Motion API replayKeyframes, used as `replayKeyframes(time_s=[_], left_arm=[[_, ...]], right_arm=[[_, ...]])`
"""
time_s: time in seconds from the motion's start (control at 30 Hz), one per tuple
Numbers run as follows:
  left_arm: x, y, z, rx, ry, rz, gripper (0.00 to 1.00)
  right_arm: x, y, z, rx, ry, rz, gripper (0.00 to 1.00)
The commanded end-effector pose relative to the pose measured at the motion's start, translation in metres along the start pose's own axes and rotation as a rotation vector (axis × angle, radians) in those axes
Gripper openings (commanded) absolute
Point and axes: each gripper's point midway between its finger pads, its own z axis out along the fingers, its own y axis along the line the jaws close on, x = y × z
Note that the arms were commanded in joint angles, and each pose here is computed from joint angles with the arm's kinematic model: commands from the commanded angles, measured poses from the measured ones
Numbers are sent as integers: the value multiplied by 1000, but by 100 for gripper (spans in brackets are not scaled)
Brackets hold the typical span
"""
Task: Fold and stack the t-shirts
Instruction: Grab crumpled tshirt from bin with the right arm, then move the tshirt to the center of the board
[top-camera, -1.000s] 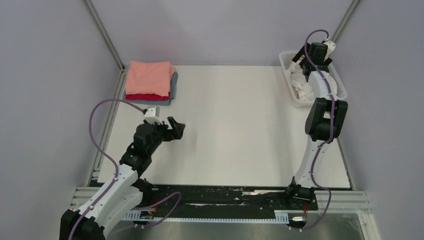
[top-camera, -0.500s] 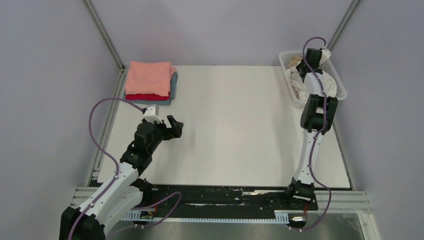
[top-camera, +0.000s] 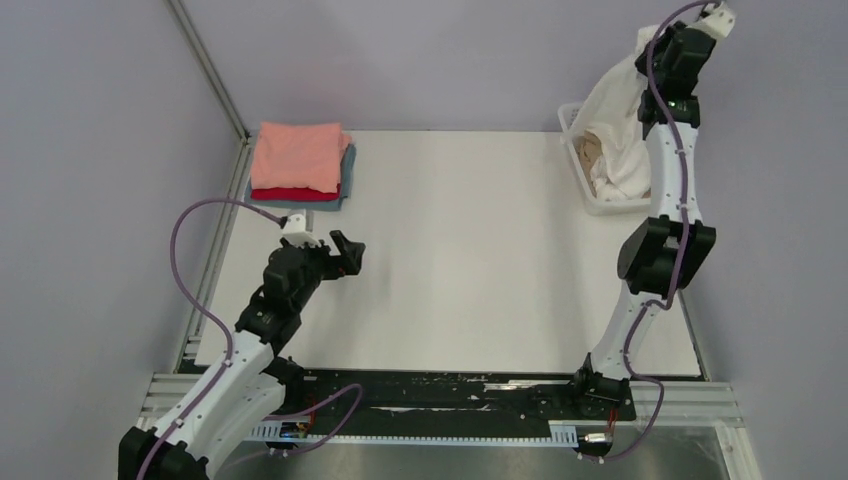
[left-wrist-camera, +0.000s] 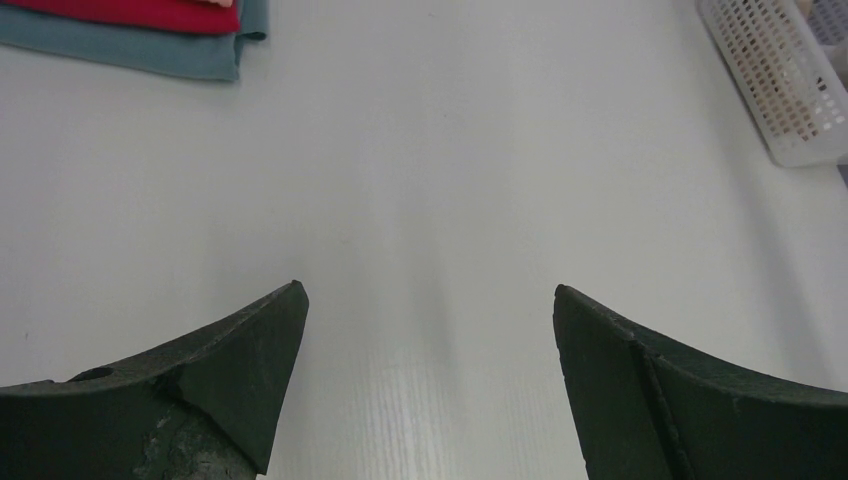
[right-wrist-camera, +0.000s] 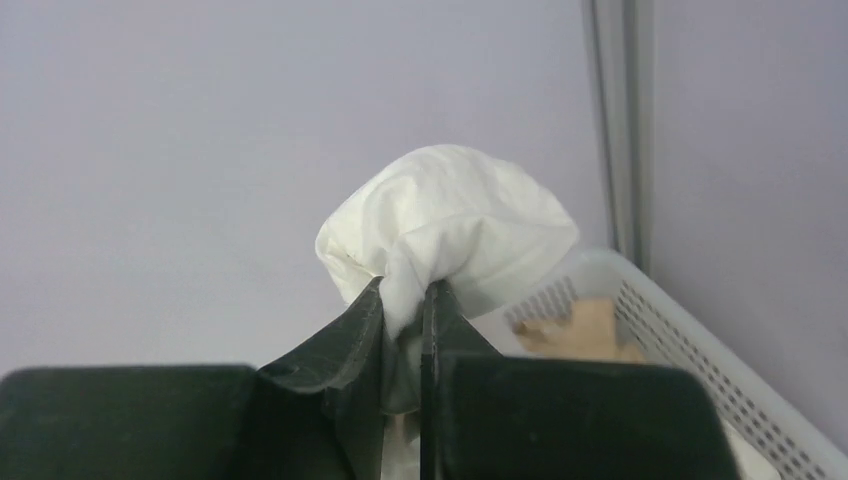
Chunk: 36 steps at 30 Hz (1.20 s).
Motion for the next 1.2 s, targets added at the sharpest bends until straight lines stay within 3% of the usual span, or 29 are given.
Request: replayKeyframes(time_s=[0.0, 0.17, 0.33, 0.73, 1.0, 1.1, 1.17], left_arm=[[-19, -9, -8, 30, -63, -28, 100], [-16, -9, -17, 33, -54, -57, 100], [-11, -8, -23, 40, -50, -73, 100], [-6, 4, -36, -27, -49, -141, 100], [-12, 20, -53, -129, -74, -203, 100], [-14, 22, -60, -137, -81, -218, 100], [-13, 22, -62, -138, -81, -222, 100]], right_arm=[[-155, 101, -110, -395, -293, 66, 0], [-181, 148, -175, -606, -277, 148, 0], [-165, 212, -244, -878, -154, 160, 0], [-123, 341, -423, -1370, -65, 96, 0], [-70, 383, -467, -1578, 60, 58, 0], [-41, 375, -456, -1539, 74, -19, 0], [-18, 357, -436, -1421, 77, -76, 2]])
